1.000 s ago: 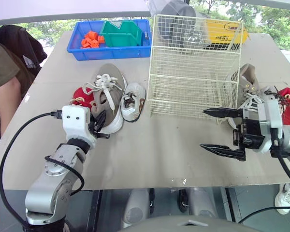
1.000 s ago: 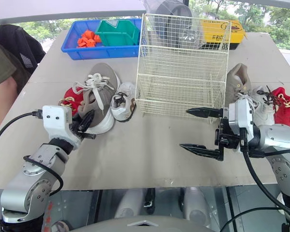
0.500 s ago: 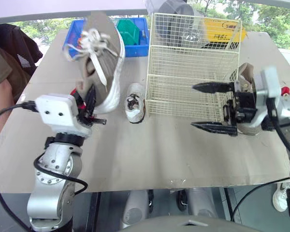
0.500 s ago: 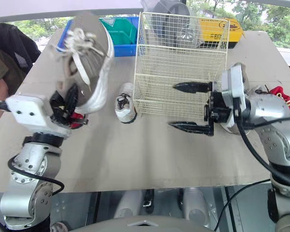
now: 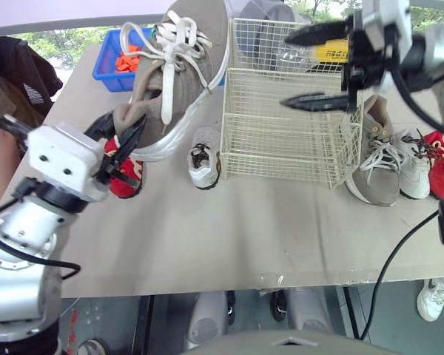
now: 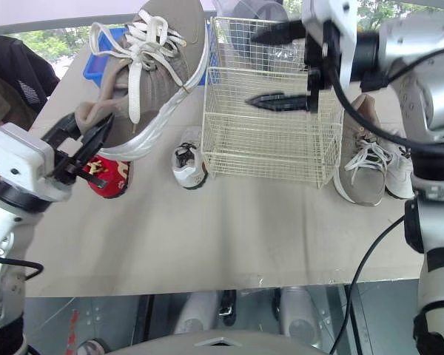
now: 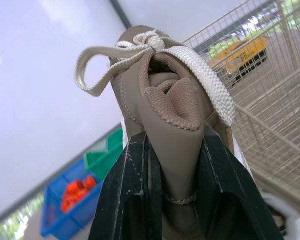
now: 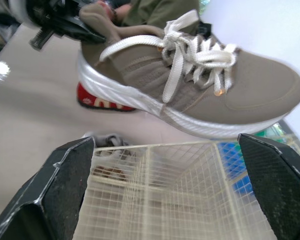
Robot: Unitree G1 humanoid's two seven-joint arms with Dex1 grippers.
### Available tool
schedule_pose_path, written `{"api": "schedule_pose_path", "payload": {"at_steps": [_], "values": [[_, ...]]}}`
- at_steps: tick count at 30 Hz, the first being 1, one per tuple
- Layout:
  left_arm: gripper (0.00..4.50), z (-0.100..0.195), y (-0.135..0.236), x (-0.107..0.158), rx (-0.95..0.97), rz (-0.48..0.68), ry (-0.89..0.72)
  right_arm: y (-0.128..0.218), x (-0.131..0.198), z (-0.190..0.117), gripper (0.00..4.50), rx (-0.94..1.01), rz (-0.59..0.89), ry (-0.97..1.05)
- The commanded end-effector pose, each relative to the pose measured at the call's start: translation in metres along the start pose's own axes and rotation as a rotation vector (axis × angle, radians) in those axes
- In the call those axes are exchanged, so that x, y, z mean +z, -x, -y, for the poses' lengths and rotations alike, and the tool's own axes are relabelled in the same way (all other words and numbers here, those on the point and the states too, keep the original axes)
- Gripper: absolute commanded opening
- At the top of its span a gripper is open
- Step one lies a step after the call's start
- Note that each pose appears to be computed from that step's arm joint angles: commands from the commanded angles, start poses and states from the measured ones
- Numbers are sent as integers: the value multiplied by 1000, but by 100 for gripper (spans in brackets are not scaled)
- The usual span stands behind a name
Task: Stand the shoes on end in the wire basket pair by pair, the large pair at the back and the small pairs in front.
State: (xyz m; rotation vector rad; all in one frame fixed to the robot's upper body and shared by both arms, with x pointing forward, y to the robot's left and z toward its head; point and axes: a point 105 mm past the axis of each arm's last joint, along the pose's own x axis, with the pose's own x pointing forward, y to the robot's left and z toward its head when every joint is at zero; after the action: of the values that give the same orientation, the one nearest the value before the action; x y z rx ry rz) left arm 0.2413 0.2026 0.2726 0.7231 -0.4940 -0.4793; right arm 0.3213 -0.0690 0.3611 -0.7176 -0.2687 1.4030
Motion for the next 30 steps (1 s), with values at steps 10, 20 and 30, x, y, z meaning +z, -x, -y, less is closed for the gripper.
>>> {"api": "schedule_pose_path", "payload": {"at_steps": [10,20,30], "values": [[53,6,-13,42,-303,266,-347,-50,28,20,450,290,-204,185],[51,7,-21,43,-343,352,-537,-67,-6,19,279,359,-452,128],[101,-12,-17,34,-228,308,-387,-43,-10,22,0,317,-408,114]]}}
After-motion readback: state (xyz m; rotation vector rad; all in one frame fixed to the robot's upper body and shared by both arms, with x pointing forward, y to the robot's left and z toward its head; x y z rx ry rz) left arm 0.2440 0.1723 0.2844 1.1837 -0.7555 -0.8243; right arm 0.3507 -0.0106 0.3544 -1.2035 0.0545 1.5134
